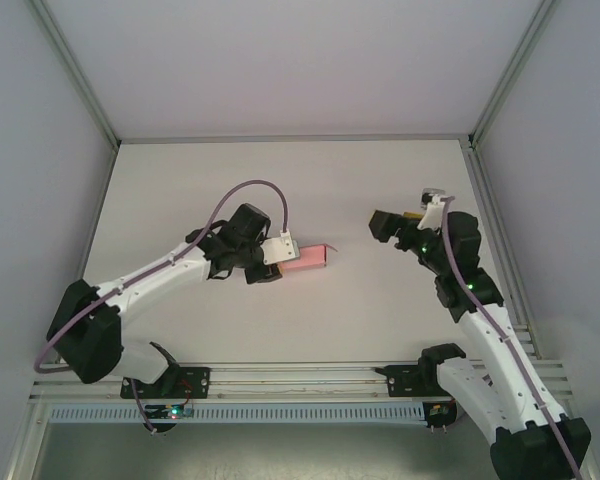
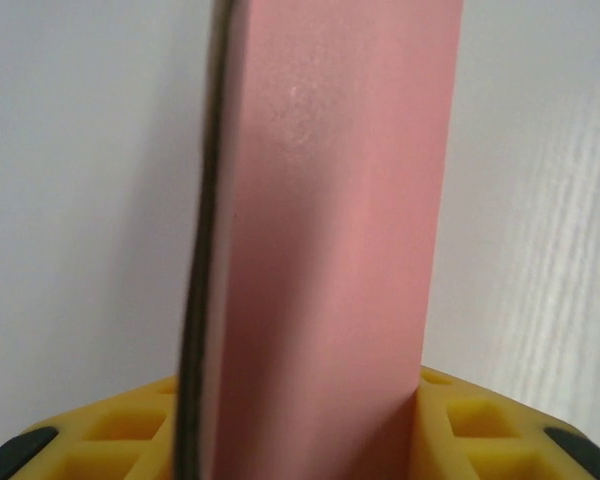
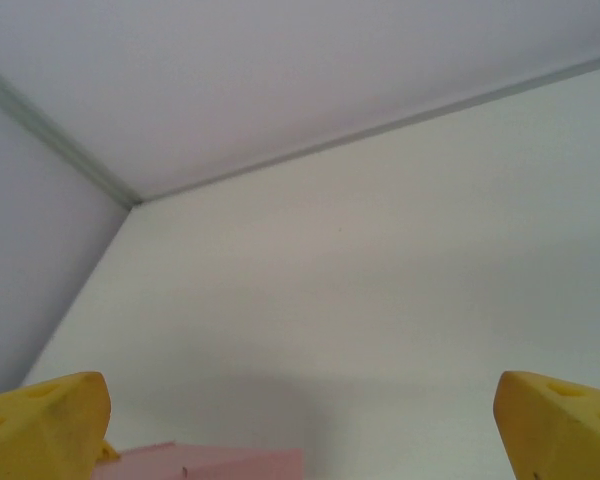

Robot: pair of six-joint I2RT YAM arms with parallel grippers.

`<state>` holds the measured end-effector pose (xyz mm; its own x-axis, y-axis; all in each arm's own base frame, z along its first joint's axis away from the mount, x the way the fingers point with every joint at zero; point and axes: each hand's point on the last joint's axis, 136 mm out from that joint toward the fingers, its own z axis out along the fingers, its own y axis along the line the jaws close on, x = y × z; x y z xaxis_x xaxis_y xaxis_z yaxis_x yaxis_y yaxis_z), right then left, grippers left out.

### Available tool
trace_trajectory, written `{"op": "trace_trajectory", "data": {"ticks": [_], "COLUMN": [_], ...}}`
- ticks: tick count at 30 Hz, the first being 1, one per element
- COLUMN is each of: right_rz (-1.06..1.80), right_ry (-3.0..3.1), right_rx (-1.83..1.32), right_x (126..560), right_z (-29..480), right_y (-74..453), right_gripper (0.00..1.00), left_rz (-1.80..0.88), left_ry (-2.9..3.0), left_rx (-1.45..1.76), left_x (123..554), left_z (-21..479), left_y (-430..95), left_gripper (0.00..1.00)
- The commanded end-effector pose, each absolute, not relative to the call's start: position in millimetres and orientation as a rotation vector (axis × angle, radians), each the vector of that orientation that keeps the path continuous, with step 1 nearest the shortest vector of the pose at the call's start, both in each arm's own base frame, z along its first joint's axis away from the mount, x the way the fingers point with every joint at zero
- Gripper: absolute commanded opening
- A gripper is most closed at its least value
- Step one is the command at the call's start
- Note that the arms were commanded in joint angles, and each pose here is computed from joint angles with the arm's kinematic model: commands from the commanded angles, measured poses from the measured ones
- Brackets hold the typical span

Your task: Assemble paper box

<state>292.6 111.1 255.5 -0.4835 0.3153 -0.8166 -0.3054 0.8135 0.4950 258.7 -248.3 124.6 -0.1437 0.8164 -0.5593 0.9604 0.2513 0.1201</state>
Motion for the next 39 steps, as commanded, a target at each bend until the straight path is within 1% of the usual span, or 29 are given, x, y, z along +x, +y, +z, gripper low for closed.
{"op": "trace_trajectory", "data": {"ticks": [1,3,5,8,10,13,17,21,25,26,27,28,32,34,36,39], "right_rz": [0.740,0.766,0.755,0.592,0.441,0.282,0.169,0.216,0.279,0.267,0.258,0.256,0.284,0.300,0.306,0.303], "right_ry": [1.828,1.856,1.879,1.963,2.038,2.115,2.193,2.219,2.254,2.270,2.284,2.298,2.348,2.364,2.375,2.384], "right_rx": [-0.416,-0.599,-0.778,-1.001,-1.061,-1.094,-1.060,-1.129,-1.178,-1.170,-1.165,-1.161,-1.176,-1.193,-1.189,-1.185], "right_x": [276,259,242,228,232,243,261,259,253,254,255,255,250,247,246,247], "right_z": [280,272,261,232,216,200,187,173,162,160,158,157,150,147,145,143], "right_y": [147,168,188,207,210,211,205,214,222,221,220,219,219,221,221,221], "right_gripper": [0.98,0.98,0.94,0.84,0.78,0.72,0.62,0.51,0.43,0.38,0.35,0.35,0.27,0.25,0.24,0.24], "left_rz": [-0.499,-0.510,-0.539,-0.543,-0.543,-0.564,-0.572,-0.572,-0.572,-0.574,-0.583,-0.590,-0.576,-0.574,-0.593,-0.588], "left_ry": [2.053,2.085,2.105,2.114,2.111,2.093,2.073,2.081,2.095,2.099,2.095,2.092,2.097,2.101,2.096,2.098], "left_rx": [1.703,1.704,1.713,1.715,1.722,1.741,1.759,1.764,1.763,1.762,1.762,1.759,1.737,1.719,1.724,1.713], "left_x": [243,249,250,254,254,251,248,249,250,250,249,249,254,257,255,258], "left_z": [120,117,116,114,112,113,115,113,111,112,112,113,114,115,117,118], "left_y": [-247,-248,-251,-252,-253,-254,-253,-252,-252,-251,-252,-253,-253,-254,-255,-256], "left_gripper": [0.36,0.36,0.36,0.36,0.36,0.36,0.36,0.36,0.36,0.36,0.36,0.36,0.36,0.36,0.36,0.36]}}
